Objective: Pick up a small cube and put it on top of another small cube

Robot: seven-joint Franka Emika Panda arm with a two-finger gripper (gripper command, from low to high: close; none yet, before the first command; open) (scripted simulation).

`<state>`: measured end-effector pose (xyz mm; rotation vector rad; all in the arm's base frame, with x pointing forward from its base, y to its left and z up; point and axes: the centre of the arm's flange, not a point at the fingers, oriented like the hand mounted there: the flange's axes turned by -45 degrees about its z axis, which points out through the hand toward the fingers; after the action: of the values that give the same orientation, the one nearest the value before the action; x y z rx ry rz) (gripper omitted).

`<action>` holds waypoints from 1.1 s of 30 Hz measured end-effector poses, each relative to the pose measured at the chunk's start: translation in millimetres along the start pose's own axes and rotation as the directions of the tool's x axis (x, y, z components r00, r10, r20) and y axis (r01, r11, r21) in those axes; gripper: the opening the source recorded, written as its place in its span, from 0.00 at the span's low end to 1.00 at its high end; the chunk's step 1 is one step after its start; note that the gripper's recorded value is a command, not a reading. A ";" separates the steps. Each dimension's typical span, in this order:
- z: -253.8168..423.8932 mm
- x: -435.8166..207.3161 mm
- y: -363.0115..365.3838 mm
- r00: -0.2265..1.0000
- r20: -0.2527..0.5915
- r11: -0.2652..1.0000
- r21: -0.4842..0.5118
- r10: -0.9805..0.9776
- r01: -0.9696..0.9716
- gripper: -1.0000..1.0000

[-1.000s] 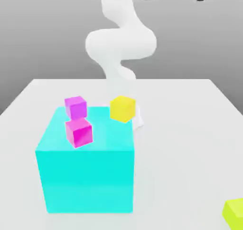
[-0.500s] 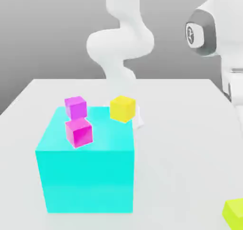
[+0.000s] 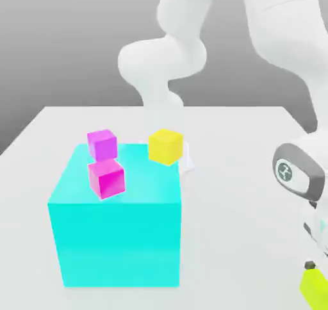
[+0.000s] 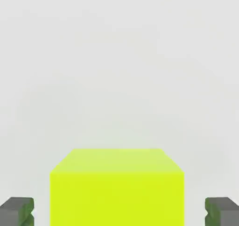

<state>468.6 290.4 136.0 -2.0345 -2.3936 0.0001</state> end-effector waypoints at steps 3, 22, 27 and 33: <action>5.2 -0.2 -0.5 1.000 0.001 1.000 0.002 0.000 0.000 0.00; -189.0 -197.9 -27.6 0.796 -0.078 0.799 0.114 0.600 -0.590 0.00; -229.5 -249.0 -64.5 0.663 -0.070 0.666 0.128 0.745 -0.735 0.00; -269.7 -311.5 -123.3 0.443 -0.045 0.445 0.114 0.896 -0.888 0.00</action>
<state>397.2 -36.8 405.7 -2.8733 -0.9258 -0.0119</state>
